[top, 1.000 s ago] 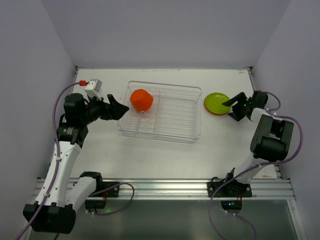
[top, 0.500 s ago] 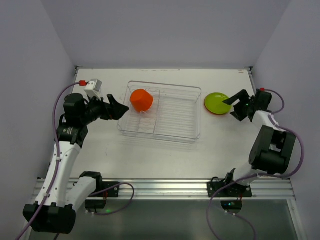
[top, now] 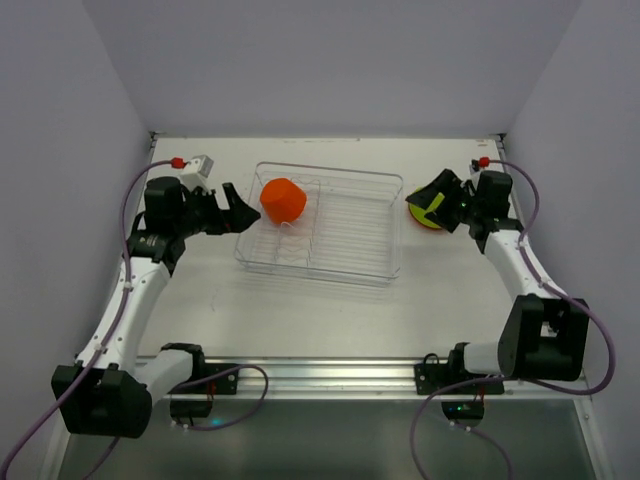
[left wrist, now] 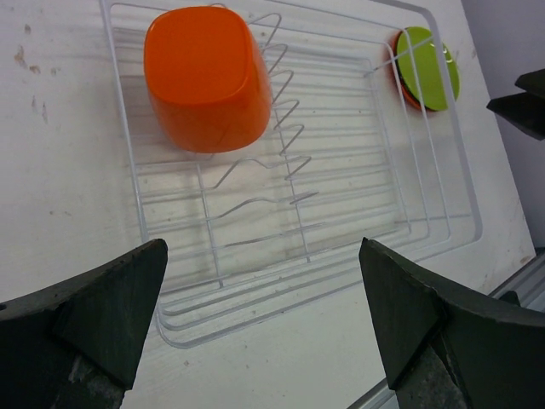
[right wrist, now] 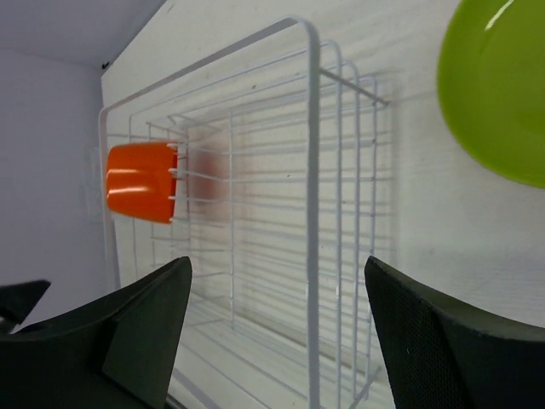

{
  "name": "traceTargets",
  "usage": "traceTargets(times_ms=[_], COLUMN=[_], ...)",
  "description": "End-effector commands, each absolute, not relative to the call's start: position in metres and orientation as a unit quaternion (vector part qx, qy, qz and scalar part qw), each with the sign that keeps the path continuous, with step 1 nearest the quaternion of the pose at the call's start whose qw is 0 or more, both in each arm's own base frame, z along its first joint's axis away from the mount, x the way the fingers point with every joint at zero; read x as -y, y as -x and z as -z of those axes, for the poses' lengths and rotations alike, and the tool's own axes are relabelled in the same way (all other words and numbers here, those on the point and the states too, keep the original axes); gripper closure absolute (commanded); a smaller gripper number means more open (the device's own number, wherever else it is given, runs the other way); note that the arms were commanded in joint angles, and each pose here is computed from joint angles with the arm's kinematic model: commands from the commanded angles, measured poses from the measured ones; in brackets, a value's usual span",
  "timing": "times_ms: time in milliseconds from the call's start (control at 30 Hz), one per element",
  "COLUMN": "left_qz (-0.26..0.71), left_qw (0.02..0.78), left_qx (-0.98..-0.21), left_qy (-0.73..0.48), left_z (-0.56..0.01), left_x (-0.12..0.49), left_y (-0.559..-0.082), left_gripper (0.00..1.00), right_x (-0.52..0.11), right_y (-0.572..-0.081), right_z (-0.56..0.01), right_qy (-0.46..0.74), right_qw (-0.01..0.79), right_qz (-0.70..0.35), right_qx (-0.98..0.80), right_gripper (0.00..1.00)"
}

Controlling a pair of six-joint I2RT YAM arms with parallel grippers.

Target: Unload the mixed dishes from the dish rack

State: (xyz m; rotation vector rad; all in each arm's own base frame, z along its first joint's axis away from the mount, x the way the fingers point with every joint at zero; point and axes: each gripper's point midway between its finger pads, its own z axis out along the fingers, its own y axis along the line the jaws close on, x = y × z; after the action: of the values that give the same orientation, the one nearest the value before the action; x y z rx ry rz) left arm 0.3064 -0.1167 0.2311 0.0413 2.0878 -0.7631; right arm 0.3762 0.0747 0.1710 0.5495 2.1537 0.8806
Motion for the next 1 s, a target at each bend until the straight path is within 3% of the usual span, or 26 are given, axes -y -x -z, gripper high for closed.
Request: traceTargets(times_ms=[0, 333, 400, 667, 967], left_qz=[0.286, 0.214, 0.208, 0.168, 0.178], left_qw=[0.465, 0.454, 0.455, 0.463, 0.526], left_qx=[-0.838, -0.865, -0.866, -0.87, -0.831], left_qy=[-0.017, 0.0, 0.001, 0.017, 0.025], left_z=[-0.244, -0.252, -0.258, -0.262, -0.287], left_x=[0.115, 0.102, 0.101, 0.088, 0.084], left_y=[-0.328, -0.359, -0.366, -0.378, -0.356], left_gripper=[0.0, 0.0, 0.0, 0.0, 0.0], right_x=[-0.103, -0.189, -0.208, -0.267, -0.322], right_y=[-0.376, -0.387, -0.388, -0.407, -0.417], right_z=[-0.221, -0.276, -0.28, -0.259, -0.238], right_qy=[-0.16, -0.051, -0.029, 0.0, 0.005], right_qw=[0.396, 0.373, 0.367, 0.318, 0.278], right_qz=[-0.383, -0.469, -0.48, -0.514, -0.498], right_qx=[-0.819, -0.799, -0.796, -0.797, -0.822], right_gripper=[0.16, 0.14, 0.02, 0.01, 0.01])
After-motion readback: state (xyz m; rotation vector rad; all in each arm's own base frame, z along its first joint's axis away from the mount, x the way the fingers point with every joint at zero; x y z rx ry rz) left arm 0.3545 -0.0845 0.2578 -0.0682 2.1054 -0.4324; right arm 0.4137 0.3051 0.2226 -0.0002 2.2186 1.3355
